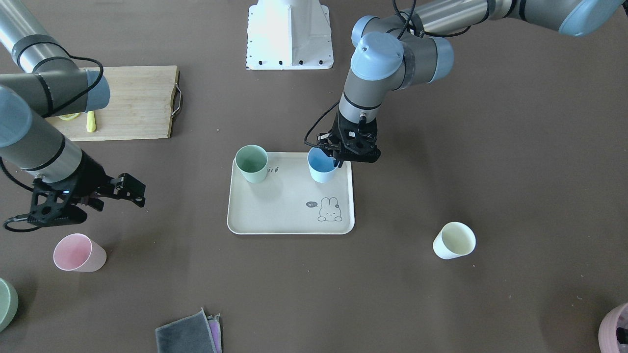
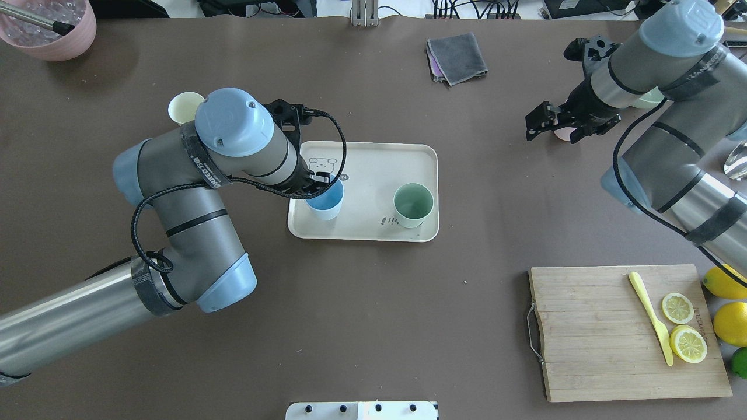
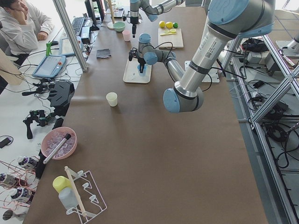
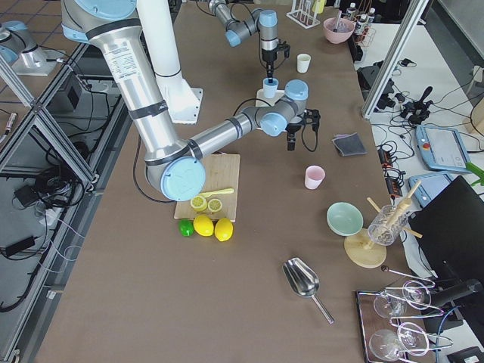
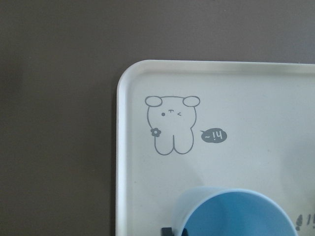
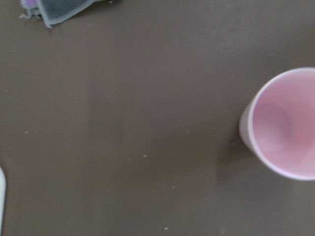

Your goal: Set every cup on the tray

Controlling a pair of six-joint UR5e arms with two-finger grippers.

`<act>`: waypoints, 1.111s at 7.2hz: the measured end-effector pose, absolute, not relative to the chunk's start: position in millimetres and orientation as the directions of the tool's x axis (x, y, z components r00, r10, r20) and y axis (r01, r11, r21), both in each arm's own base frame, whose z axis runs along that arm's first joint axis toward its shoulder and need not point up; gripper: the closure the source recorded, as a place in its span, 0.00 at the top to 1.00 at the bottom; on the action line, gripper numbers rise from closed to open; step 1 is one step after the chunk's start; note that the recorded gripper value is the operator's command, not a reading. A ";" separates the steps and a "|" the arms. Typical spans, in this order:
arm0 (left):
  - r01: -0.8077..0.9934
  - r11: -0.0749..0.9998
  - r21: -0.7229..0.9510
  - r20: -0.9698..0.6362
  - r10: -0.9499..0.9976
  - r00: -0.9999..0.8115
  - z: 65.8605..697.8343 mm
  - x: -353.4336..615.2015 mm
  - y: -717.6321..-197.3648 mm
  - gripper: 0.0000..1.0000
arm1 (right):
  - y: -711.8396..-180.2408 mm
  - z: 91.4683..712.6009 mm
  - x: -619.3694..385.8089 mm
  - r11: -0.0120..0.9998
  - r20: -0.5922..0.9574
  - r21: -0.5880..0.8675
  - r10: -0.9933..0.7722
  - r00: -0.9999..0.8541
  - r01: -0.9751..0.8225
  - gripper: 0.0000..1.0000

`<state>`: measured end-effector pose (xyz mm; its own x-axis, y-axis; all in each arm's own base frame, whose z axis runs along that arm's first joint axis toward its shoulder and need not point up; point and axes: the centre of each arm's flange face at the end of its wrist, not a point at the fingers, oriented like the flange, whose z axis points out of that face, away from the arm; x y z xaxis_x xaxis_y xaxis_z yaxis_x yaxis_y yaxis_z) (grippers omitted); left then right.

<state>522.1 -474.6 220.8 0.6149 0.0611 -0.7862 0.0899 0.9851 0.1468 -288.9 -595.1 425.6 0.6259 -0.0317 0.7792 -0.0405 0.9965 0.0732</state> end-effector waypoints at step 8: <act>0.142 0.978 0.153 -0.772 0.029 0.635 222.9 530.7 -471.8 0.97 | -672.6 518.2 -238.9 0.999 0.706 0.035 -0.006 0.709 -0.026 0.58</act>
<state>530.7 -471.8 222.9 0.6355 0.0285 -0.7716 0.1418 0.9780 0.1530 -238.9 -672.6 518.2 0.7086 -0.0057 0.7056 -0.0263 0.9991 0.0345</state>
